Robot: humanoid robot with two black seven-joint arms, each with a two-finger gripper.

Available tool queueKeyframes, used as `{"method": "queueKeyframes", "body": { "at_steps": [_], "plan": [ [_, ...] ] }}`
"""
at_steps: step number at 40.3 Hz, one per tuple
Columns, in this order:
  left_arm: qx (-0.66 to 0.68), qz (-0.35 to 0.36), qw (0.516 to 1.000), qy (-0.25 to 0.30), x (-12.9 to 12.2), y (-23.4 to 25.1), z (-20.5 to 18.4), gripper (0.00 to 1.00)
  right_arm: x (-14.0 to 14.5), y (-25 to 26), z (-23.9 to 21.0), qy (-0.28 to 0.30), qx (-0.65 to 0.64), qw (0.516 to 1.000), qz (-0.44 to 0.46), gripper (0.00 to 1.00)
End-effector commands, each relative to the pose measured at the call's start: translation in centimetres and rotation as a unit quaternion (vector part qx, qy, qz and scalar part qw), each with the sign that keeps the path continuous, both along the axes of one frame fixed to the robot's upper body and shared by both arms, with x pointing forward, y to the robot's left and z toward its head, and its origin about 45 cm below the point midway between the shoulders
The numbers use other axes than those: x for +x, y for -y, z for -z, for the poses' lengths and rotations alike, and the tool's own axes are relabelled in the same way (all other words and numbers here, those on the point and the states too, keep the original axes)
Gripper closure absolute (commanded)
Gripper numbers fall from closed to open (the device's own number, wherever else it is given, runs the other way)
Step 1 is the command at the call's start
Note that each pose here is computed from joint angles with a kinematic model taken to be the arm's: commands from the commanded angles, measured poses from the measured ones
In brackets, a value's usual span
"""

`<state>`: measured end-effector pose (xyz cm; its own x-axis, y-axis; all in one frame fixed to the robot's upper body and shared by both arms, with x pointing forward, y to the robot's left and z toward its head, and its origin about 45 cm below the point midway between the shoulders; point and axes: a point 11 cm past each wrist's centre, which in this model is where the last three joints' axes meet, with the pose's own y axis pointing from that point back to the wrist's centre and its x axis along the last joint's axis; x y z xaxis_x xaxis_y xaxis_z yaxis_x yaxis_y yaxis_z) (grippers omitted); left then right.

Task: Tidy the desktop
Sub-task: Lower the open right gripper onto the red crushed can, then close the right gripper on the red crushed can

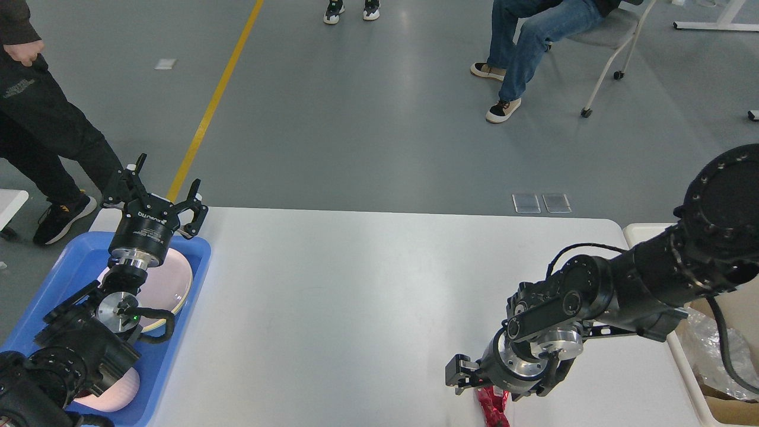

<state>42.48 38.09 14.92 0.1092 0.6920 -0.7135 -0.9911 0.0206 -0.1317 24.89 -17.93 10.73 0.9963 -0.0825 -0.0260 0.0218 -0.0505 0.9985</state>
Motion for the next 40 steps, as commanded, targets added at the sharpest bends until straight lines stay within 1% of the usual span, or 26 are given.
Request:
{"method": "queueKeyframes", "body": {
  "at_steps": [1,11,19,39,40],
  "plan": [
    [0.000,0.000,1.000,0.000,0.0,0.0,0.0,0.04,-0.4,0.3,0.7,-0.001,-0.003,1.000,-0.017,0.09],
    [0.000,0.000,1.000,0.000,0.0,0.0,0.0,0.04,-1.3,0.8,2.1,-0.014,-0.005,1.000,-0.012,0.09],
    [0.000,0.000,1.000,0.000,0.0,0.0,0.0,0.04,-1.4,1.3,3.1,-0.012,-0.008,1.000,-0.013,0.07],
    [0.000,0.000,1.000,0.000,0.0,0.0,0.0,0.04,-1.3,2.1,4.6,-0.009,-0.015,1.000,0.003,0.07],
    [0.000,0.000,1.000,0.000,0.0,0.0,0.0,0.04,-1.4,2.1,4.8,-0.009,-0.016,1.000,0.000,0.08]
  ]
}}
